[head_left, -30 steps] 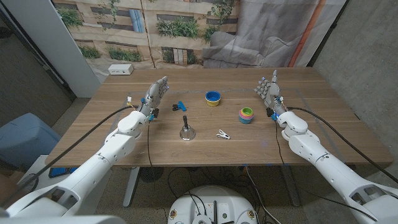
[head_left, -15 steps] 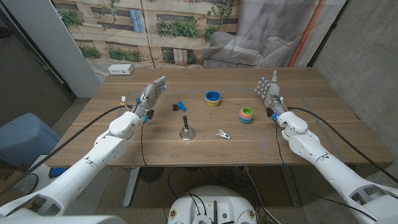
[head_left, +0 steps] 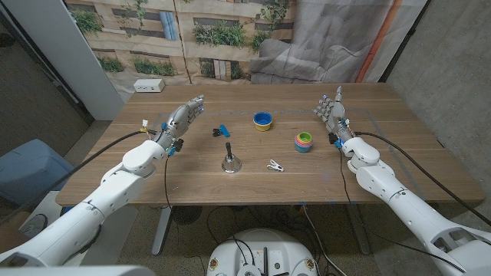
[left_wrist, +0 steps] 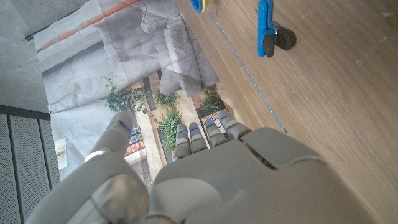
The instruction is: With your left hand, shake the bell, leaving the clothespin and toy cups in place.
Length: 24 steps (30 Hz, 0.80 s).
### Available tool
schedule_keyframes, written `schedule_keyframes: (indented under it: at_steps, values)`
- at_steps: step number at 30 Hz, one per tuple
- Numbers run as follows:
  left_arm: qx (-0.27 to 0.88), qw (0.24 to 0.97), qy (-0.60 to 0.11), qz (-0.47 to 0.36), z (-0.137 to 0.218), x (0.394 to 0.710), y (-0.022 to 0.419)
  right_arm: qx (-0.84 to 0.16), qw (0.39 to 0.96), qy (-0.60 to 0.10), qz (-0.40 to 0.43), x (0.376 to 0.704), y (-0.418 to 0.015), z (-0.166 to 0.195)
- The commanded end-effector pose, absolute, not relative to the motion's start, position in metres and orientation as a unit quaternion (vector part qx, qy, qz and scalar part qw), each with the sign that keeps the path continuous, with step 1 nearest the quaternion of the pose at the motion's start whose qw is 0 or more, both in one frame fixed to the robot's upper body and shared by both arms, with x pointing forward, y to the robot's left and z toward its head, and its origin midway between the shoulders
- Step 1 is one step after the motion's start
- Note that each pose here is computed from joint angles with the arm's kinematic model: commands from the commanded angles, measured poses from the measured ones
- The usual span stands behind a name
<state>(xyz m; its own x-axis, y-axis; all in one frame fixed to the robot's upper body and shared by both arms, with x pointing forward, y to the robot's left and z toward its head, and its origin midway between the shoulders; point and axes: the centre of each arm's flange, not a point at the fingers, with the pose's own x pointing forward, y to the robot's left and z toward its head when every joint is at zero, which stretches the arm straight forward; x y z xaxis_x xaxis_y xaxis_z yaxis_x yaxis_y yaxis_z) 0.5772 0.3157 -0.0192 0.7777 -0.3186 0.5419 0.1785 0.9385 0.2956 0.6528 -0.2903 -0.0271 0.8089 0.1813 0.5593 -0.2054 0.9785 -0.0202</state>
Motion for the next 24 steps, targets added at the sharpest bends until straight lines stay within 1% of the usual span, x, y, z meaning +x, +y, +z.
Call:
schedule_keyframes:
  at_steps: [1, 16, 24]
  values:
    - [0.150, 0.930, -0.293, -0.160, -0.029, 0.554, 0.313, 0.020, 0.951, -0.292, 0.102, 0.653, -0.290, -0.027]
    - [0.196, 0.914, -0.298, -0.194, -0.027, 0.543, 0.311, 0.020, 0.951, -0.292, 0.102, 0.653, -0.290, -0.027]
    - [0.208, 0.910, -0.299, -0.200, -0.036, 0.533, 0.310, 0.020, 0.951, -0.292, 0.102, 0.653, -0.290, -0.027]
